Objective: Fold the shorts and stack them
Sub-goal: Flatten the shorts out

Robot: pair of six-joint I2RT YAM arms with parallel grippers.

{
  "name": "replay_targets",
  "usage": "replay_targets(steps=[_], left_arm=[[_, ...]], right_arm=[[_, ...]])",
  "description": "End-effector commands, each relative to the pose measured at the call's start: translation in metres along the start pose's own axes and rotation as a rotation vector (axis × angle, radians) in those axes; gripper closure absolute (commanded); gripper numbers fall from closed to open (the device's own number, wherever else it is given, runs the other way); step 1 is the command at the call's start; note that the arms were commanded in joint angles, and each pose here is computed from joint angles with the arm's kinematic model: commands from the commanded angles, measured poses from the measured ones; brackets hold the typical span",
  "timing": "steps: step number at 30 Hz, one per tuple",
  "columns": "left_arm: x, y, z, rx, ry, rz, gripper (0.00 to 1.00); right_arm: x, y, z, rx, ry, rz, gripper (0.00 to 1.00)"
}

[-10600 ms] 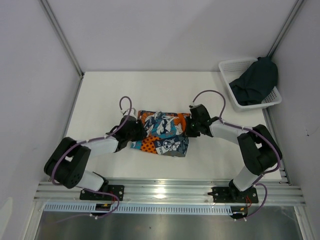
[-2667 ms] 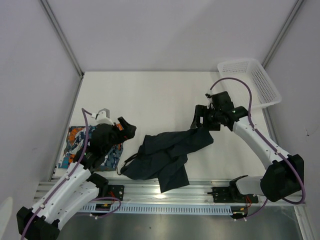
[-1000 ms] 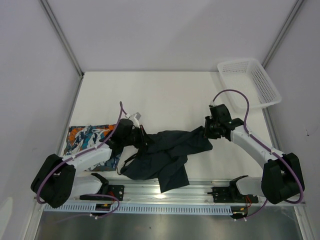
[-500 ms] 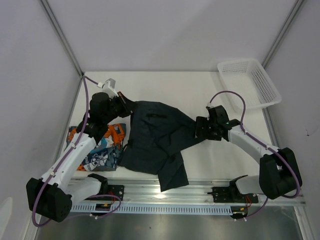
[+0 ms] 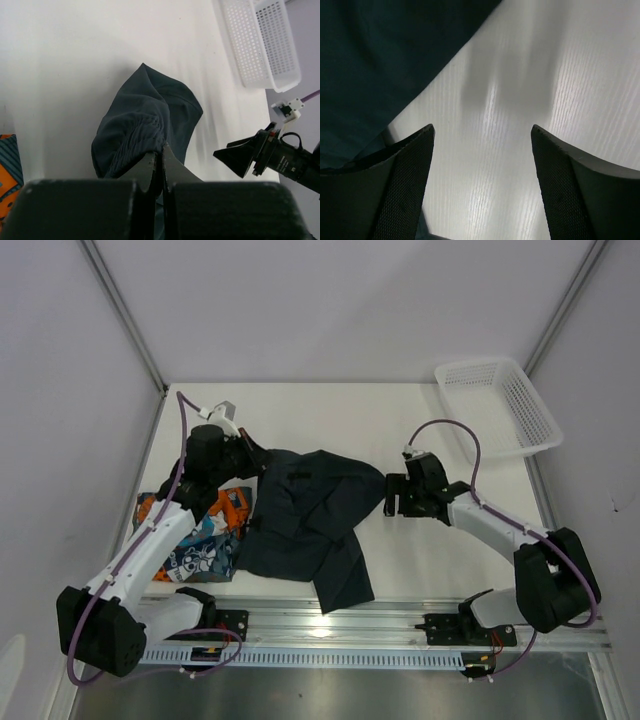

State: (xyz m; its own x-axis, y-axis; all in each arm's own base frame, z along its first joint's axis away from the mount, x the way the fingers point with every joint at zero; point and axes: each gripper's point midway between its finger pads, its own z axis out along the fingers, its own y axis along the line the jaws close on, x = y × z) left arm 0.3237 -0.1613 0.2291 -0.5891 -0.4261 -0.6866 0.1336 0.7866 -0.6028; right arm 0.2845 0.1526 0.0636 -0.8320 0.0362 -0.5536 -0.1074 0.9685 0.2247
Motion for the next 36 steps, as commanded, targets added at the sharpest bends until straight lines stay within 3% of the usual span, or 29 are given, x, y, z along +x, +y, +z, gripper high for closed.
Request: replay_targets(steps=[1,6,10,15,36], left_arm=[[-0.014,0.004,0.001,-0.024,-0.047,0.025,1.0],[-0.019,0.009,0.002,-0.051,-0.07,0.027,1.0],[-0.021,0.011,0.003,-0.062,-0.072,0.026,1.0],[-0.023,0.016,0.005,-0.086,-0.078,0.024,1.0],[-0.022,0.026,0.012,-0.095,-0.074,-0.009,1.0]], right_arm=[[-0.053,0.005,0.008,0.035,-0.114,-0.1,0.22],[-0.08,-0.002,0.02,0.161,-0.088,-0.186,0.25],[-0.093,0.0,0.04,0.215,-0.061,-0.251,0.42],[-0.088,-0.002,0.057,0.229,-0.015,-0.323,0.5],[-0.066,0.009,0.101,0.162,0.042,-0.403,0.47]])
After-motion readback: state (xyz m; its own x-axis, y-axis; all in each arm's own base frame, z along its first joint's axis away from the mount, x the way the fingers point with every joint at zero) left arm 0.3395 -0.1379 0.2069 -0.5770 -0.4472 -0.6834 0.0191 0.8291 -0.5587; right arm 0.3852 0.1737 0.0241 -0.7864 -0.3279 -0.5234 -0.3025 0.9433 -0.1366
